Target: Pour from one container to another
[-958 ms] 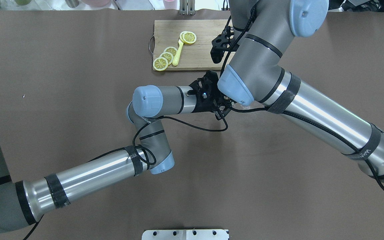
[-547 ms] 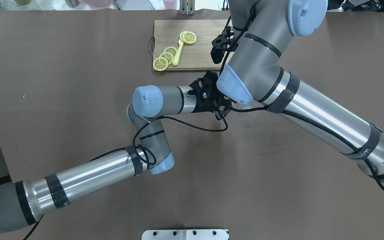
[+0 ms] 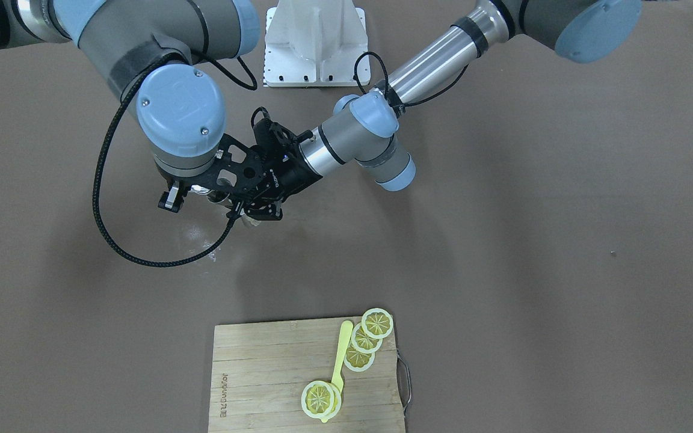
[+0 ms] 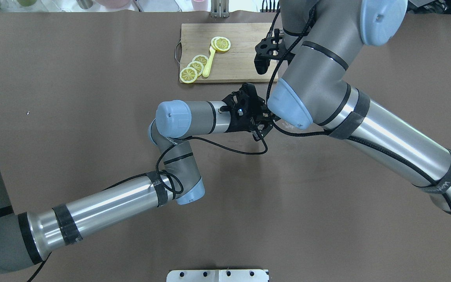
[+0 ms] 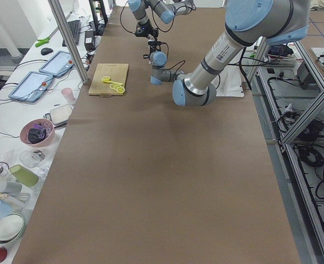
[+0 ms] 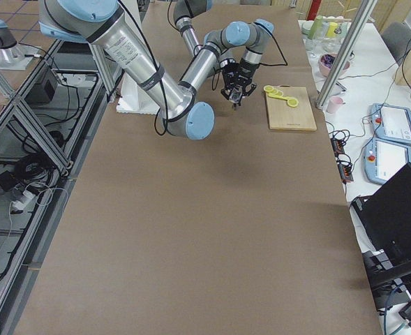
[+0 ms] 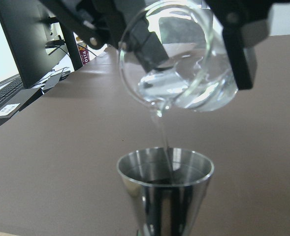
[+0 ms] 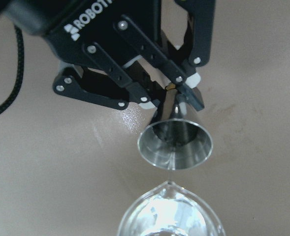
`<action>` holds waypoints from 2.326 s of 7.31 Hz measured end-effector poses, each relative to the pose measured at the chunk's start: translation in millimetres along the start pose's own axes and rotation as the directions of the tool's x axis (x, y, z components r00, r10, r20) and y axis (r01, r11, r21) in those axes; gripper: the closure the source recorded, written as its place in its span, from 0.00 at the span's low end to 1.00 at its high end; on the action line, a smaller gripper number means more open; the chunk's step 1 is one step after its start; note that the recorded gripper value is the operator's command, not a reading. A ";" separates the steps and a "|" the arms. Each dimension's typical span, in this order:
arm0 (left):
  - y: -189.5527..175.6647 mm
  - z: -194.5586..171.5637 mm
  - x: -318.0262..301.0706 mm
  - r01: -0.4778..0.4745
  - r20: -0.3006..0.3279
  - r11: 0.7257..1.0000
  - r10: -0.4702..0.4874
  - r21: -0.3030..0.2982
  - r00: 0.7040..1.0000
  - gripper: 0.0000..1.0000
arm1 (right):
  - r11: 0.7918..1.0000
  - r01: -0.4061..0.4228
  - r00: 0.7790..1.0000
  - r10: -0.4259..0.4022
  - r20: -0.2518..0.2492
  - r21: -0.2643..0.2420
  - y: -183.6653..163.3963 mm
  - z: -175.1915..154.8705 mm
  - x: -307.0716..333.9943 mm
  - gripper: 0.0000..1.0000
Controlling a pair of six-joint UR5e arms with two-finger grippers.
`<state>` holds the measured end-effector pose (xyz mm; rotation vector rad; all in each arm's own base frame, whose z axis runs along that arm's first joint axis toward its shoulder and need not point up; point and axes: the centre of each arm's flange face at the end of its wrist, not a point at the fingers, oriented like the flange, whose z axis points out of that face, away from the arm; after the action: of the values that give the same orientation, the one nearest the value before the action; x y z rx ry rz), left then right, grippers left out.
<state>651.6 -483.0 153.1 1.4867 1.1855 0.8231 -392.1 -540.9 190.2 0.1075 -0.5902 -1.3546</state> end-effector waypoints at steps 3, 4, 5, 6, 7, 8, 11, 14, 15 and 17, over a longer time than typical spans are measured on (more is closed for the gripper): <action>0.2 0.1 0.0 0.000 0.000 1.000 0.000 0.000 1.000 1.00 | 0.994 0.020 0.997 -0.012 -0.071 0.109 32.3 0.0 1.5 1.00; 0.2 0.0 0.0 0.000 0.000 1.000 0.000 0.000 1.000 1.00 | 0.990 0.011 0.996 0.002 -0.091 0.143 48.4 -4.5 9.7 1.00; 0.1 0.0 0.0 0.000 0.000 1.000 0.000 0.000 1.000 1.00 | 0.983 -0.001 0.995 0.021 -0.102 0.186 73.7 -5.3 20.0 1.00; 0.0 -0.1 0.0 0.000 0.000 1.000 0.000 0.000 1.000 1.00 | 0.972 -0.023 0.993 0.048 -0.105 0.232 107.1 -2.0 32.2 1.00; -0.4 -0.4 0.1 0.001 0.000 1.000 -0.001 0.001 1.000 1.00 | 0.961 -0.049 0.991 0.081 -0.109 0.272 141.9 4.4 43.1 1.00; -0.7 -1.2 0.3 0.001 0.000 1.000 -0.001 0.003 1.000 1.00 | 0.948 -0.063 0.987 0.105 -0.121 0.311 177.2 17.5 51.9 1.00; 2.1 -13.1 1.4 -0.001 -0.001 1.000 0.001 0.017 1.000 1.00 | 0.897 -0.044 0.983 0.117 -0.141 0.440 269.8 84.9 78.3 1.00; 25.8 -54.9 3.4 0.020 0.022 0.999 -0.021 0.041 1.000 1.00 | 0.819 0.003 0.978 0.116 -0.171 0.573 342.2 174.5 112.2 1.00; 38.3 -71.1 2.9 0.026 0.039 0.999 -0.028 0.045 0.999 1.00 | 0.794 -0.003 0.973 0.142 -0.180 0.608 364.7 195.9 110.2 1.00; 70.4 -109.2 0.8 0.038 0.082 0.998 -0.042 0.049 0.996 1.00 | 0.721 -0.085 0.938 0.290 -0.188 0.688 413.0 232.7 97.7 1.00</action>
<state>569.2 -450.0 248.0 1.5158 1.1760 0.7039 -124.1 -475.5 587.9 0.8069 -0.8012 -0.8412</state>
